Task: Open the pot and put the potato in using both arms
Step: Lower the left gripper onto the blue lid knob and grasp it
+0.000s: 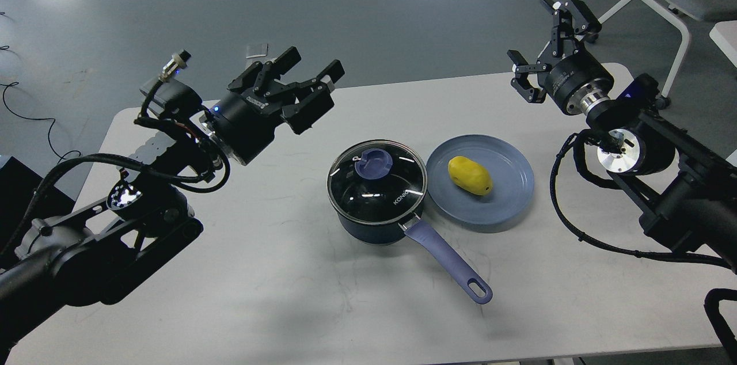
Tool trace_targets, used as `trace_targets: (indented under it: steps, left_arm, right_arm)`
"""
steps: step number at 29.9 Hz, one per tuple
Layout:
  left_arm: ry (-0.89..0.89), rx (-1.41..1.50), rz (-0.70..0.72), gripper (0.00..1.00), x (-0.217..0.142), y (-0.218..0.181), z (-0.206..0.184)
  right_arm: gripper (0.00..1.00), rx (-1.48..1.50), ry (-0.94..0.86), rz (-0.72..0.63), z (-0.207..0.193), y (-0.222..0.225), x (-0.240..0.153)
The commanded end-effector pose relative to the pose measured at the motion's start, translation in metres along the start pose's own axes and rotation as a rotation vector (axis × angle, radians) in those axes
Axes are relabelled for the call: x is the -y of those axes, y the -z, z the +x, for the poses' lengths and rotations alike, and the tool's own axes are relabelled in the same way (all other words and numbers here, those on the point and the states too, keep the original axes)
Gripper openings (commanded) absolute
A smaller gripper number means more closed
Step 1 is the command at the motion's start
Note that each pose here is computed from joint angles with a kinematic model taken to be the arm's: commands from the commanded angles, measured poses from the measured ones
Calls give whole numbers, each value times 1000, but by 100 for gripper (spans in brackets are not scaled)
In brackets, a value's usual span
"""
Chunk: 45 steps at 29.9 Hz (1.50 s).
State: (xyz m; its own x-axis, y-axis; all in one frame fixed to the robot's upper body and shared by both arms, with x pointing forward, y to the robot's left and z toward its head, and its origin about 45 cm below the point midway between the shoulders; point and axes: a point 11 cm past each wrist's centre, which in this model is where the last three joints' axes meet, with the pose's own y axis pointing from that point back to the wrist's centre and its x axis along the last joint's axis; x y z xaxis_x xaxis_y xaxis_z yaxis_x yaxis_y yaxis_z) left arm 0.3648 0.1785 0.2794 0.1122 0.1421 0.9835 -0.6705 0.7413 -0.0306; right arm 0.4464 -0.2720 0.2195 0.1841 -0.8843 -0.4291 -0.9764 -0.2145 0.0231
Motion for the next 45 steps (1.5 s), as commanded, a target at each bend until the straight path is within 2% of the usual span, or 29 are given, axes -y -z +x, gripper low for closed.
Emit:
trace_targets:
  steps: [1, 8, 14, 21, 45]
  left_arm:
    - [80, 135, -65, 98, 0, -17, -32]
    - [184, 171, -133, 98, 7, -40, -76]
    - [187, 130, -134, 98, 20, -49, -91]
    - [230, 115, -55, 98, 26, -28, -113]
    - [237, 102, -40, 98, 18, -26, -119]
  right_arm:
    - [100, -7, -6, 1, 4, 2, -1]
    - [100, -10, -15, -6, 7, 0, -3]
    - [100, -9, -24, -10, 10, -2, -4]
    - [100, -10, -30, -12, 12, -3, -4]
    - [100, -15, -43, -18, 17, -4, -5]
